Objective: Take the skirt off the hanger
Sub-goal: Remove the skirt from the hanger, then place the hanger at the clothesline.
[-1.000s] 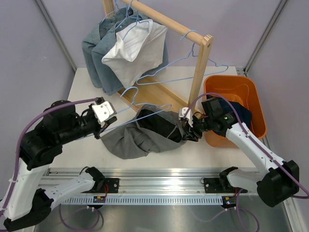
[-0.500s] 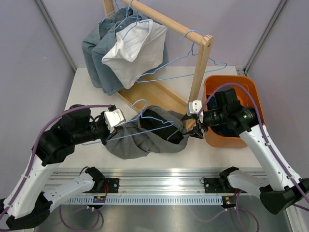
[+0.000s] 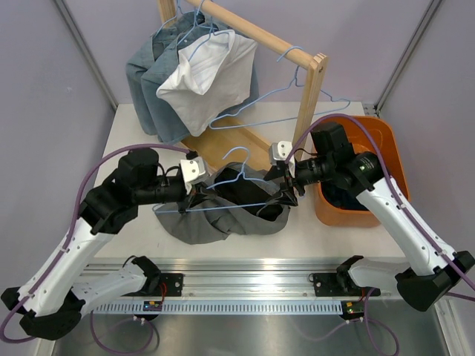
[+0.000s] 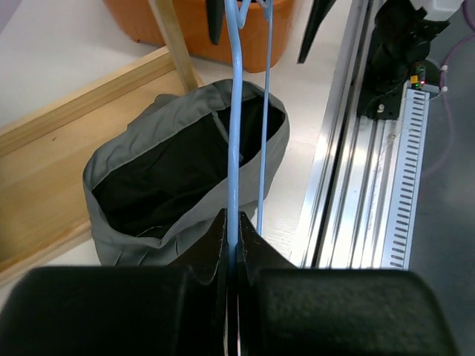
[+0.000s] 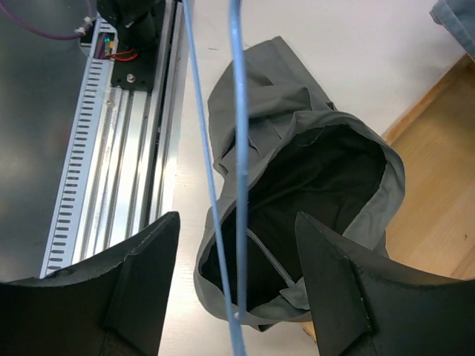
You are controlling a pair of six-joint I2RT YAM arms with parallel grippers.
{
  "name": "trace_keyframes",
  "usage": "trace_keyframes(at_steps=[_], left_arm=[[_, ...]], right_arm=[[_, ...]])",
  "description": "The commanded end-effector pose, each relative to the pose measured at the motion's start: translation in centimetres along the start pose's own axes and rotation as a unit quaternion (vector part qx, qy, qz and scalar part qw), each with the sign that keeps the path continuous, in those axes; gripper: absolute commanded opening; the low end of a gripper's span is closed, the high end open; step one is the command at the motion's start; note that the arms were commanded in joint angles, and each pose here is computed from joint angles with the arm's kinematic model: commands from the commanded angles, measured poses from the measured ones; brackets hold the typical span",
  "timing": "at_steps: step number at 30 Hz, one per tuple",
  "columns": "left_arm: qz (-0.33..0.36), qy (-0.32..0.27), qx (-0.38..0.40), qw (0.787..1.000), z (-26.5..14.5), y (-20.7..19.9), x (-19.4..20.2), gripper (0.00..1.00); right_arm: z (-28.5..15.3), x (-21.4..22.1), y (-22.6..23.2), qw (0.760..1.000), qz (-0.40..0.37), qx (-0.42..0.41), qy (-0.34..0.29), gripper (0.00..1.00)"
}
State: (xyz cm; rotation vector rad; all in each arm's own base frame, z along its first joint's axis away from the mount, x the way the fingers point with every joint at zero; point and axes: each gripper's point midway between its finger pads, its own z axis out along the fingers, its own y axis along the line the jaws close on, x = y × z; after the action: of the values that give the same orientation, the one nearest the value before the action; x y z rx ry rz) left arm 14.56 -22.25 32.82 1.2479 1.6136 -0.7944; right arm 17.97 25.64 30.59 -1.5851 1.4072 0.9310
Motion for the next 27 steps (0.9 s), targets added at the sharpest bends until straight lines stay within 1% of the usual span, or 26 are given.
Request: trace_keyframes(at_steps=[1, 2, 5, 6, 9, 10, 12, 13, 14, 17, 18, 20, 21, 23, 27], left_arm=[[0.009, -0.056, 0.035, 0.998, 0.3, -1.0, -2.6, 0.00], [0.011, -0.065, 0.037, 0.997, 0.6, -0.9, -2.8, 0.00], [0.007, -0.084, 0.038, 0.996, 1.0, -0.8, -3.6, 0.00], [0.003, -0.085, 0.036, 0.996, 1.2, -0.6, -3.5, 0.00], [-0.004, -0.093, 0.035, 0.995, 1.8, -0.2, -3.6, 0.00], [-0.005, -0.094, 0.035, 0.995, 2.1, -0.1, -3.6, 0.00], [-0.008, -0.099, 0.033, 0.994, 2.4, 0.2, -3.9, 0.06], [-0.008, -0.100, 0.033, 0.994, 2.6, 0.3, -3.8, 0.11], [-0.006, -0.102, 0.033, 0.994, 2.8, 0.4, -3.9, 0.29], [0.007, -0.099, 0.025, 0.995, 2.7, 0.6, -3.8, 0.55], [0.010, -0.093, 0.013, 0.996, 2.6, 1.1, -3.6, 0.71], [0.031, -0.073, -0.001, 0.997, 2.0, 1.3, -2.8, 0.78], [0.038, -0.062, -0.024, 0.997, 1.6, 2.0, -2.4, 0.81], [0.053, -0.041, -0.035, 0.997, 1.0, 2.3, -1.3, 0.82], [0.057, -0.032, -0.036, 0.997, -0.4, 2.0, -0.5, 0.82]], right_arm=[[-0.7, -2.5, -1.5, 0.999, -0.015, 0.043, -0.014, 0.70], [-0.7, -2.6, -1.2, 0.999, -0.015, 0.036, -0.017, 0.68], [-0.5, -2.6, 0.1, 1.000, -0.007, 0.009, -0.026, 0.55], [-0.4, -2.6, 0.4, 1.000, -0.006, 0.004, -0.029, 0.43], [-0.6, -3.1, 1.2, 0.999, -0.006, -0.005, -0.041, 0.27], [-0.7, -3.2, 1.3, 0.999, -0.007, -0.005, -0.042, 0.16], [-1.0, -3.1, 1.6, 0.999, -0.008, -0.007, -0.038, 0.06], [-1.0, -2.9, 1.7, 0.999, -0.013, -0.008, -0.033, 0.00], [-1.1, -2.7, 1.7, 0.999, -0.014, -0.006, -0.029, 0.00], [-1.5, -2.0, 2.2, 1.000, -0.009, -0.011, -0.021, 0.00], [-1.6, -2.0, 2.2, 1.000, -0.007, -0.010, -0.021, 0.00], [-2.1, -1.9, 2.1, 1.000, -0.008, -0.002, -0.024, 0.00], [-2.4, -1.8, 2.0, 1.000, -0.007, 0.001, -0.022, 0.00], [-2.6, -1.7, 2.0, 1.000, -0.005, 0.005, -0.023, 0.00], [-2.7, -1.2, 2.1, 1.000, 0.004, 0.002, -0.021, 0.00]])
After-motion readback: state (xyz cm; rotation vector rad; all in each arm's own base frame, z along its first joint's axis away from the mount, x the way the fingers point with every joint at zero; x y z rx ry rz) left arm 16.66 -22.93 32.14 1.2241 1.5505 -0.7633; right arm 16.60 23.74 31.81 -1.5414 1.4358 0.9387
